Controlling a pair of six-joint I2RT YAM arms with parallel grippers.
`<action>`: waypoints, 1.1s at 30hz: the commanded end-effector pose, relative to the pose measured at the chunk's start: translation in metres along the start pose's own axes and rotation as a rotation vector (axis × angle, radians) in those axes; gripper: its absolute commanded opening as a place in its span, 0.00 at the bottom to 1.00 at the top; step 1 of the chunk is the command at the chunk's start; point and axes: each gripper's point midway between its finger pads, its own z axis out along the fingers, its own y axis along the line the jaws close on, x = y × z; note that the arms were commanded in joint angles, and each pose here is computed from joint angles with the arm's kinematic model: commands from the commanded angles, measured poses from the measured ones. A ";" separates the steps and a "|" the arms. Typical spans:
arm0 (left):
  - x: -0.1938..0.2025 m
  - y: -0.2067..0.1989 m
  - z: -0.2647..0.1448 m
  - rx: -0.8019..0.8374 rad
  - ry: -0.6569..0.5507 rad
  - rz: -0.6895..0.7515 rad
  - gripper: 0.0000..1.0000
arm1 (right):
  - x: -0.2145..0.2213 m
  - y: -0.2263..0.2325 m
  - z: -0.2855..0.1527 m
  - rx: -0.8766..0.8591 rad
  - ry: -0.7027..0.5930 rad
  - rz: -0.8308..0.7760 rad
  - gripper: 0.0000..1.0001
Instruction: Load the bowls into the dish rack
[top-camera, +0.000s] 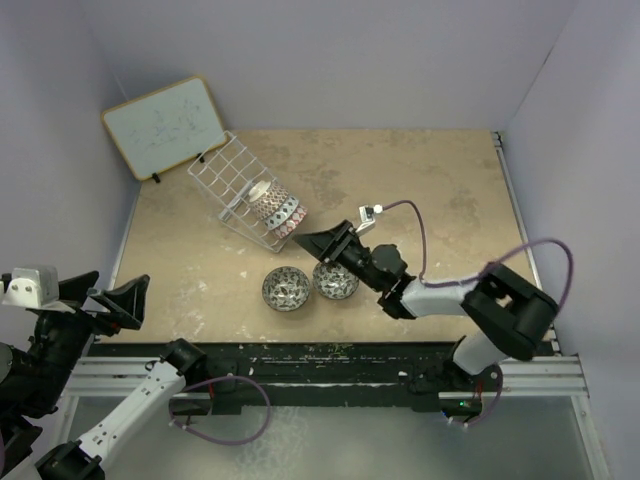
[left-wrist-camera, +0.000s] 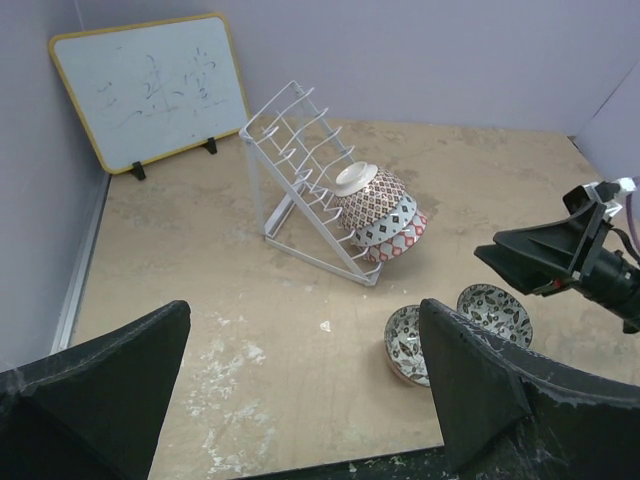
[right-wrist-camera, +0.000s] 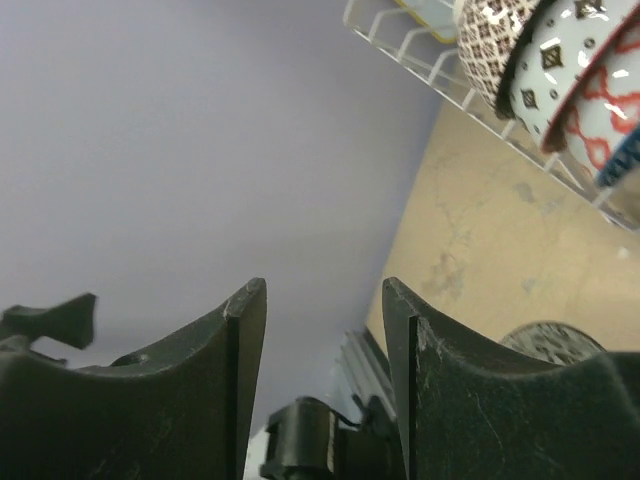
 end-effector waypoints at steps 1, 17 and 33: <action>-0.007 -0.002 0.005 -0.006 -0.018 -0.022 0.99 | 0.014 -0.032 -0.022 0.302 0.085 -0.279 0.54; 0.004 0.001 0.007 -0.023 -0.002 -0.028 0.99 | 0.040 -0.098 -0.113 0.851 0.479 -0.830 0.55; 0.012 0.006 0.007 -0.041 0.012 -0.013 0.99 | 0.029 -0.110 -0.113 0.944 0.672 -1.150 0.56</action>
